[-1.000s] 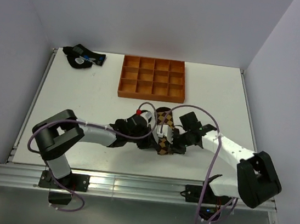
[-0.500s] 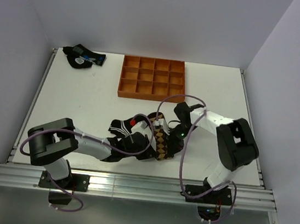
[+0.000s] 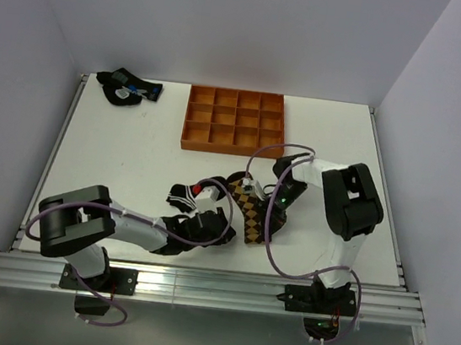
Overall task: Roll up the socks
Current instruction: Roll the sock at the center of the board.
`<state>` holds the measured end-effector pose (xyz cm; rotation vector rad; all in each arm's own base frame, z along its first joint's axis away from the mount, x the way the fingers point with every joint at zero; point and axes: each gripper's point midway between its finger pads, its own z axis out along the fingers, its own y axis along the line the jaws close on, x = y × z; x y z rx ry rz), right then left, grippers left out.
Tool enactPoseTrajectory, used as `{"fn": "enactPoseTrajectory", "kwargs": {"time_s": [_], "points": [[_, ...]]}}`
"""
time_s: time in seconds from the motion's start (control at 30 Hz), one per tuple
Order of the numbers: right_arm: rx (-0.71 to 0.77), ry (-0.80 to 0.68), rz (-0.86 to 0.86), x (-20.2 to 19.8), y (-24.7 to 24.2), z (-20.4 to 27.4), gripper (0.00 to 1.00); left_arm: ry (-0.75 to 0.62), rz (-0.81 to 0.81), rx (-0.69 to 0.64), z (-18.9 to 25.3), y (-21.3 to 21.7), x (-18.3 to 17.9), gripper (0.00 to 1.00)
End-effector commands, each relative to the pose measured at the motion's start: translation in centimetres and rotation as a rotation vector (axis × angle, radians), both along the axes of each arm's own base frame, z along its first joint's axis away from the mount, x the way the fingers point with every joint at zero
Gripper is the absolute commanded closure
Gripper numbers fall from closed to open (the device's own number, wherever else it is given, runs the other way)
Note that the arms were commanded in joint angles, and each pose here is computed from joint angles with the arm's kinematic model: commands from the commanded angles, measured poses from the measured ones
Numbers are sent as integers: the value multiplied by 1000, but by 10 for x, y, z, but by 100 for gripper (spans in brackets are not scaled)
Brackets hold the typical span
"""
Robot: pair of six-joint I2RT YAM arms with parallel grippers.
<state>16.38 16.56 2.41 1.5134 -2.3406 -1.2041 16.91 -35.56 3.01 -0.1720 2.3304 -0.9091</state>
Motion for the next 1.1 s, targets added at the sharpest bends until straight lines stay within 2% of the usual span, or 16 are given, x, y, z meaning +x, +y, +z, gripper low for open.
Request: {"fn": "enactPoseTrajectory", "kwargs": {"time_s": [0.0,0.07,0.17,0.37,0.43,0.63,0.67,0.8,1.07], "points": [[-56,63,15,2,-11,-4,95,-160,51,102,13,23,16,61],[-63,87,2,3,-10,-5,95,-196,50,118,16,27,17,57],[-64,140,-4,2,-9,-5,95,-320,-11,126,33,19,19,51],[-79,175,-37,12,-7,-8,94,-598,-226,215,56,-8,1,38],[-84,197,-49,13,-7,-10,94,-677,-306,252,62,-18,-7,37],[-115,205,-75,17,-14,-18,94,-791,-513,326,70,-48,-47,36],[-114,206,-76,17,-15,-18,94,-790,-550,375,59,-50,-52,37],[-115,225,-92,17,-18,-18,94,-856,-627,423,58,-72,-67,36],[-128,254,-115,18,-19,-19,94,-938,-646,519,52,-87,-57,29]]}}
